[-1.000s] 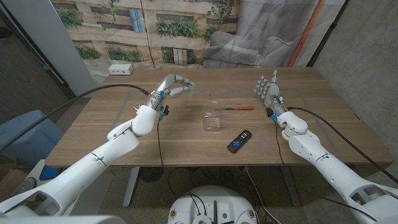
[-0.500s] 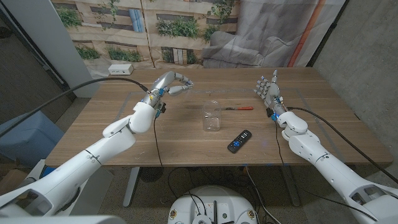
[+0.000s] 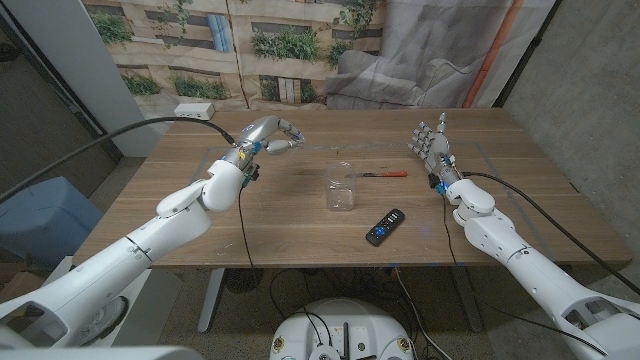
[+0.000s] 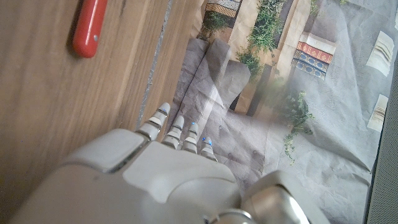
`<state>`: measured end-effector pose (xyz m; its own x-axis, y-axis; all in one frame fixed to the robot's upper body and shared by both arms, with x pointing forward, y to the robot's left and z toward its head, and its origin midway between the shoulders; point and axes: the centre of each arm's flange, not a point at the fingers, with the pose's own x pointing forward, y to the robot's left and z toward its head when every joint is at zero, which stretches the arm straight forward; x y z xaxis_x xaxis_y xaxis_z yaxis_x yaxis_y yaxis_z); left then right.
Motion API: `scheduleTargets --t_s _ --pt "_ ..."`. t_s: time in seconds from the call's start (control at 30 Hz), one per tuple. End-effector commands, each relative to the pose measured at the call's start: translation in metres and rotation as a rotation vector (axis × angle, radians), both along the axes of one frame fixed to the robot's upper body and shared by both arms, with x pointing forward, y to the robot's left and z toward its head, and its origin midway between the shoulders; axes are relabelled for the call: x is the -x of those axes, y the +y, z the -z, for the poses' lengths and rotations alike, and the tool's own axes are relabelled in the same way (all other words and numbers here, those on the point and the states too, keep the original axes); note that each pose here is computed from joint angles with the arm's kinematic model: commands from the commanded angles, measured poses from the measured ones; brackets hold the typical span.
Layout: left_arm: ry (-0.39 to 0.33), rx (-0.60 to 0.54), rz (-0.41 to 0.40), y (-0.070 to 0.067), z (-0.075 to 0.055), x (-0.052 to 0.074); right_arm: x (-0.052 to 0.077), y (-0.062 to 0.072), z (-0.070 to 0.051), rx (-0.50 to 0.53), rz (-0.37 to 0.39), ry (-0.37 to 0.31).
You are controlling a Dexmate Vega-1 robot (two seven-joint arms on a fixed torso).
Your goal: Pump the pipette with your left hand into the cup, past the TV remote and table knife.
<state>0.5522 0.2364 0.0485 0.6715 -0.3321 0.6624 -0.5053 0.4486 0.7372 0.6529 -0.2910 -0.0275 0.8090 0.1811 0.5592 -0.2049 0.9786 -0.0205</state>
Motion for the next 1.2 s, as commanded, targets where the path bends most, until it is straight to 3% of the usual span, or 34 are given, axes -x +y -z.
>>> scheduleTargets --t_s 0.03,0.5,1.2 --pt "0.012 -0.044 -0.070 0.016 -0.001 0.000 0.000 0.000 0.000 0.000 0.000 0.000" --pt "0.030 -0.099 -0.132 0.027 0.003 -0.004 0.000 0.000 0.000 0.000 0.000 0.000" --pt "0.085 -0.092 -0.192 0.053 0.024 -0.008 0.000 0.000 0.000 0.000 0.000 0.000"
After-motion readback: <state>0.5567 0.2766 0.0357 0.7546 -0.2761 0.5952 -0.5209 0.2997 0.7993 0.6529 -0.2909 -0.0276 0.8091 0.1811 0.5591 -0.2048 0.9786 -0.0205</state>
